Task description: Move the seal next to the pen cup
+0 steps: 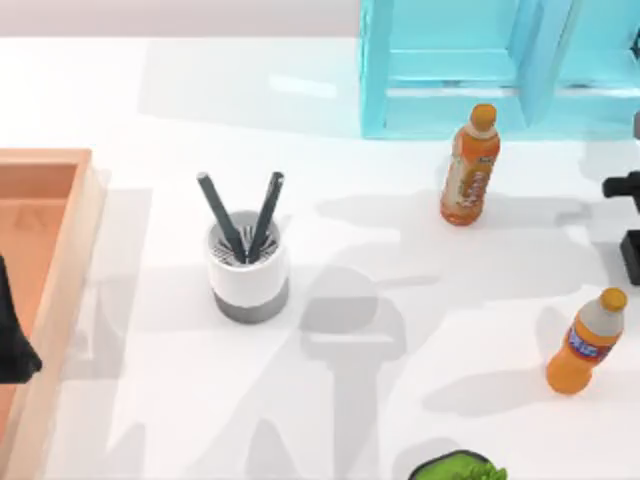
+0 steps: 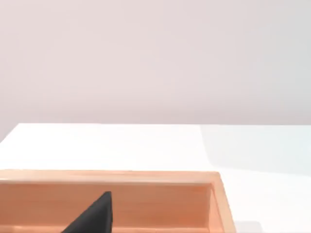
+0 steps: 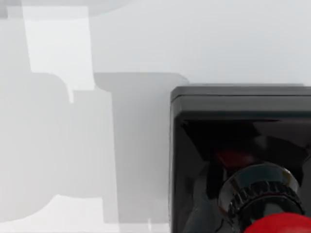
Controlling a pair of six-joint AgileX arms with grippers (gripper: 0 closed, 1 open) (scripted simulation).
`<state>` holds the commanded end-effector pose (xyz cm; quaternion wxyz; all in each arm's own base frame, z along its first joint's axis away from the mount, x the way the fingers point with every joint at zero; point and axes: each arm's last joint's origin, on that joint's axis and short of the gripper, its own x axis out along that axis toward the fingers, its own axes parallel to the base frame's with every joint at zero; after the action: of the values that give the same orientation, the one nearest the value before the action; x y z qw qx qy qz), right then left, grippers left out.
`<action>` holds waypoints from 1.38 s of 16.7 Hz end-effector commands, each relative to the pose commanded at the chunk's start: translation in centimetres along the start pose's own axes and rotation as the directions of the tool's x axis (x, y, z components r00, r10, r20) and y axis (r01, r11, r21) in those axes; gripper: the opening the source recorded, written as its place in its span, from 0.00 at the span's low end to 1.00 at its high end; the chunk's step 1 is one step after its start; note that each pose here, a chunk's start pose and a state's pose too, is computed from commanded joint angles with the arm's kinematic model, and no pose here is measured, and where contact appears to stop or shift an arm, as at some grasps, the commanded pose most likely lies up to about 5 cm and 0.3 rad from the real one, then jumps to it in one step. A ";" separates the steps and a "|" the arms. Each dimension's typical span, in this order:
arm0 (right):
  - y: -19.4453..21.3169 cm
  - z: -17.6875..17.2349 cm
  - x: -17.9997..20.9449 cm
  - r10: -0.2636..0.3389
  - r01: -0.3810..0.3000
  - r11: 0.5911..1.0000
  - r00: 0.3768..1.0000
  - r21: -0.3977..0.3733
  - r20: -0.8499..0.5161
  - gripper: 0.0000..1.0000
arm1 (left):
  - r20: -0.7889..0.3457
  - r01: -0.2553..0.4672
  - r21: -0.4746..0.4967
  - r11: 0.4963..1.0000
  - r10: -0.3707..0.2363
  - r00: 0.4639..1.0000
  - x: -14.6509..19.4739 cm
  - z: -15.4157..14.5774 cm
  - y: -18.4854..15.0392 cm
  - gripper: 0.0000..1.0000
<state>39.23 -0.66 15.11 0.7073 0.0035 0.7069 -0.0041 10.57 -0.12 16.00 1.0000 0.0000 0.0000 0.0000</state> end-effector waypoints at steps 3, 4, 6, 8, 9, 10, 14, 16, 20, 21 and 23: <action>1.5 0.6 -1.2 0.000 0.000 1.000 1.000 0.006 -0.011 0.00 | 0.000 0.000 0.000 1.000 0.000 1.000 0.0 0.0 0.0 1.00; 2.3 0.9 -1.9 -0.001 0.001 1.000 1.000 0.006 -0.016 0.00 | 0.000 0.000 0.000 1.000 0.000 1.000 0.0 0.0 0.0 1.00; 4.5 1.7 -4.0 -0.002 0.002 1.000 1.000 0.005 -0.020 0.00 | 0.000 0.000 0.000 1.000 0.000 1.000 0.0 0.0 0.0 1.00; 7.0 2.1 -6.6 -0.002 0.002 1.000 1.000 0.003 -0.016 0.00 | 0.000 0.000 0.000 1.000 0.000 1.000 0.0 0.0 0.0 1.00; 8.4 2.0 -8.0 -0.001 0.001 1.000 1.000 0.002 -0.012 0.00 | 0.000 0.000 0.000 1.000 0.000 1.000 0.0 0.0 0.0 1.00; 9.6 1.8 -9.4 0.000 0.001 1.000 1.000 0.002 -0.007 0.00 | 0.000 0.000 0.000 1.000 0.000 1.000 0.0 0.0 0.0 1.00; 13.4 0.3 -13.4 0.001 -0.001 1.000 1.000 0.000 0.001 0.00 | 0.000 0.000 0.000 1.000 0.000 1.000 0.0 0.0 0.0 1.00; 13.9 0.0 -14.0 0.000 0.000 1.000 1.000 0.000 0.000 0.00 | 0.000 0.000 0.000 1.000 0.000 1.000 0.0 0.0 0.0 1.00; 13.8 0.0 -14.1 0.003 -0.003 1.000 1.000 0.005 0.004 0.00 | 0.000 0.000 0.000 1.000 0.000 1.000 0.0 0.0 0.0 1.00; 13.8 0.0 -14.1 0.003 -0.003 1.000 1.000 0.005 0.004 0.00 | 0.000 0.000 0.000 1.000 0.000 1.000 0.0 0.0 0.0 1.00; 15.2 -0.2 -14.1 -0.002 0.002 1.000 1.000 0.007 0.010 0.00 | 0.000 0.000 0.000 1.000 0.000 1.000 0.0 0.0 0.0 1.00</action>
<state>39.15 14.60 29.16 0.7107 0.0055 0.7034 -0.0073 10.57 -0.12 16.00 1.0000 0.0000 0.0000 0.0000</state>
